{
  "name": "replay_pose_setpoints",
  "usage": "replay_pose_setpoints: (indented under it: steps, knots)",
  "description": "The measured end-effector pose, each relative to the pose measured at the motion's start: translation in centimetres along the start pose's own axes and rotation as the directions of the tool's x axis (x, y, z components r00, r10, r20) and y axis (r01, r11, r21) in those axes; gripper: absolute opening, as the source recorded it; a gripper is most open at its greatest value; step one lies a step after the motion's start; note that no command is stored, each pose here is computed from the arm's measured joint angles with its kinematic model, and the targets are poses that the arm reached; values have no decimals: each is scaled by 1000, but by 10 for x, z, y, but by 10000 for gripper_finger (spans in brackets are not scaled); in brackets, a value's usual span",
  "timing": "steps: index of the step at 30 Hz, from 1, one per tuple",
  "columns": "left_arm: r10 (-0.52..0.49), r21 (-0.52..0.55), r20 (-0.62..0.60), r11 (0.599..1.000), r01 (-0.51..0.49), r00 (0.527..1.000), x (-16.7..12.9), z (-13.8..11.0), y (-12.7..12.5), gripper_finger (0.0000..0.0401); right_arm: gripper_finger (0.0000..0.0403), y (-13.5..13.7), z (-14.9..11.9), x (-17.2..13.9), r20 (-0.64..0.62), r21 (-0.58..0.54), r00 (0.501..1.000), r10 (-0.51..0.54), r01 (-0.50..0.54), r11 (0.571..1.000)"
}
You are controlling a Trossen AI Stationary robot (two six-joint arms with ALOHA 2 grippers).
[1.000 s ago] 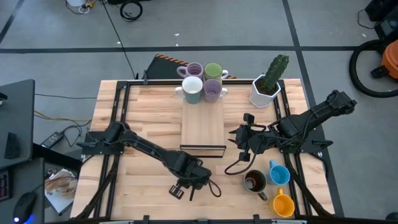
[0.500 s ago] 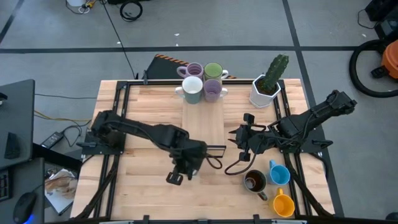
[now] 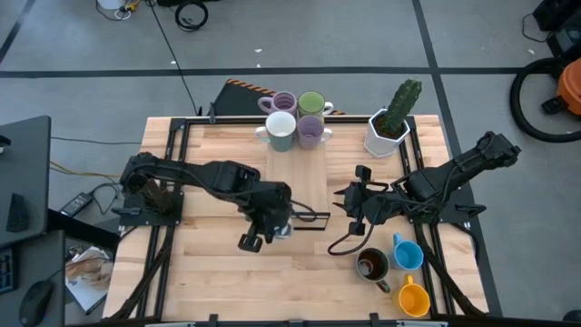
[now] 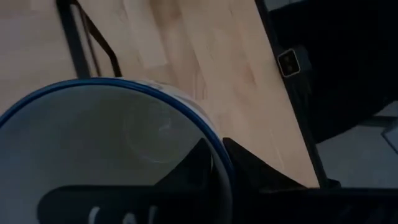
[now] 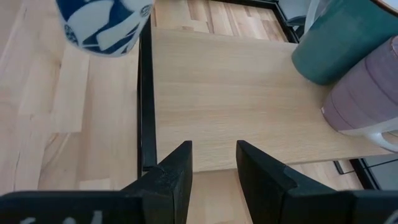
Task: Place coffee mugs
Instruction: Put the white-blue patterned mug on the shelf
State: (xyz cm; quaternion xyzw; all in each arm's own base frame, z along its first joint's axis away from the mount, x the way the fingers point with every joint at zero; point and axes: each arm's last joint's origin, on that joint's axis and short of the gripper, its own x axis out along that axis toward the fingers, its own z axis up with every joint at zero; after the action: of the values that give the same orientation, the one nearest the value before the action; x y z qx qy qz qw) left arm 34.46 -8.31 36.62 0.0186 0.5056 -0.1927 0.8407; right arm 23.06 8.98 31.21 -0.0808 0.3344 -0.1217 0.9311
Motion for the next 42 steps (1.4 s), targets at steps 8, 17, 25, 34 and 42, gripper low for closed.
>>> replay_pose_setpoints:
  steps: [8, 17, 25, 34, 42]
  knots:
    - [23, 1, 68, 1000, -23, 997, -23, -3, 12, 38, 130, 0, 0, 0, -2, -1, 1000, -1, 1, 1000]
    - [186, -8, 22, 982, -186, 982, -38, -14, 39, 38, 130, 0, 0, 0, 2, 1, 1000, -1, 1, 1000]
    - [330, 5, -46, 944, -330, 943, -42, -21, 71, 38, 130, 0, 0, 0, 2, -2, 1000, -1, 1, 1000]
    - [376, 45, -102, 927, -373, 921, -34, -23, 83, 38, 130, 0, 1, 0, 5, 0, 1000, 0, 0, 1000]
    - [422, 119, -133, 905, -408, 897, -25, -21, 92, 38, 130, 0, 1, 0, 6, -1, 1000, 1, -1, 1000]
